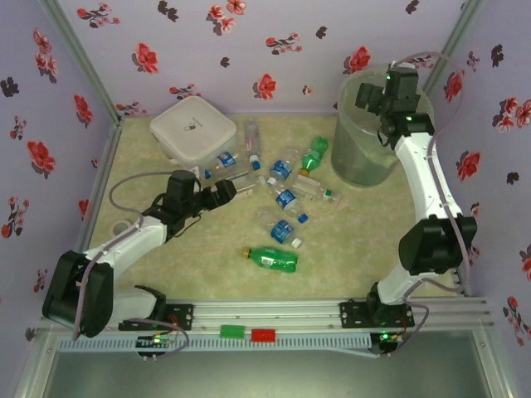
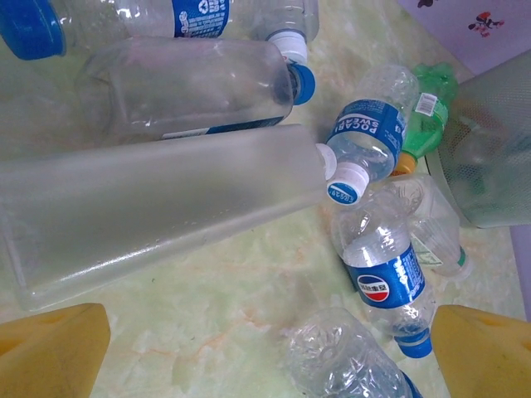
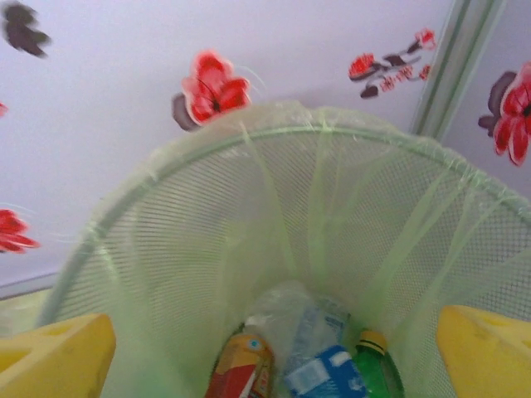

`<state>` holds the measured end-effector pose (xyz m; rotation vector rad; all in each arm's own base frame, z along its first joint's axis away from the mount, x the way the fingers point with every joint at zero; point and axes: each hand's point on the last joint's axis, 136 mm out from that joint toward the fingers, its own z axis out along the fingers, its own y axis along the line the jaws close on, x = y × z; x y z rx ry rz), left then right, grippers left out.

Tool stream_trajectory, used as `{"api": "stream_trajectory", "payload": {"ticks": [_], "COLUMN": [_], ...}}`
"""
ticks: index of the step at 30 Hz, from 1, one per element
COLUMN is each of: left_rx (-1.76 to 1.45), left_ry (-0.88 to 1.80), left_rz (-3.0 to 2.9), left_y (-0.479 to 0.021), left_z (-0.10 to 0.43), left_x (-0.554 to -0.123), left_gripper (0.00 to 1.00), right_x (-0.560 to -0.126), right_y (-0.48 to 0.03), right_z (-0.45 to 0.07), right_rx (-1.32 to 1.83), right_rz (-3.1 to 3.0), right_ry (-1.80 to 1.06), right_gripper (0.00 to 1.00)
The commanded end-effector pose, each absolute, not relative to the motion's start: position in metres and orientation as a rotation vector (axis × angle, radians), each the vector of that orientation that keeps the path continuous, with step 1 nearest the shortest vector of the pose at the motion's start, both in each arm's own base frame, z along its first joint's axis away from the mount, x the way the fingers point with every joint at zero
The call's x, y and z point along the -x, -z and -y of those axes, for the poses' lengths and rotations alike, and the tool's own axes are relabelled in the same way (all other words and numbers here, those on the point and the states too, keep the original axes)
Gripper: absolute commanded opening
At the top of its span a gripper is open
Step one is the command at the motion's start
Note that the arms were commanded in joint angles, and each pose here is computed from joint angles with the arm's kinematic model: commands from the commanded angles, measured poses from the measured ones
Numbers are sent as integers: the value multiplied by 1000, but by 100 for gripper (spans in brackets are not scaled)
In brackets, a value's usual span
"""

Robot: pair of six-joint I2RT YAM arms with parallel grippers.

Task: Put the plastic bottles in the bin

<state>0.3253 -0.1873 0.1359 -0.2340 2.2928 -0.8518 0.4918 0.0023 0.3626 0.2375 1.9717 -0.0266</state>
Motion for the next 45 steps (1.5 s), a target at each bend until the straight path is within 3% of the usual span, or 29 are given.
{"api": "stream_trajectory", "payload": {"ticks": [1,9,21,29,35,45], "left_rx": [199,231,307,362,448,457], "left_ry": [851,848,856,776,759,787], "left_rz": [-2242,-2235,-2205,-2209,-2162,-2143], "left_y": [-155,-157,-150,-134,-135,-143], "left_z": [187,181,163,133,113,117], "left_x": [-330,-334,-325,-305,-307,-322], "left_gripper": [100,100,100,100,100,100], "right_x": [-469,-401,-271,-194,-150,-120], "right_y": [-406,-400,-272,-177,-127,-95], "right_z": [-24,-122,-260,-304,-314,-293], "right_rx": [-154,135,563,842,1082,1330], "right_rz": [-1890,-1897,-2060,-2310,-2466,-2567], "right_ry": [-83,-311,-763,-719,-538,-160], "right_gripper": [100,100,100,100,93,88]}}
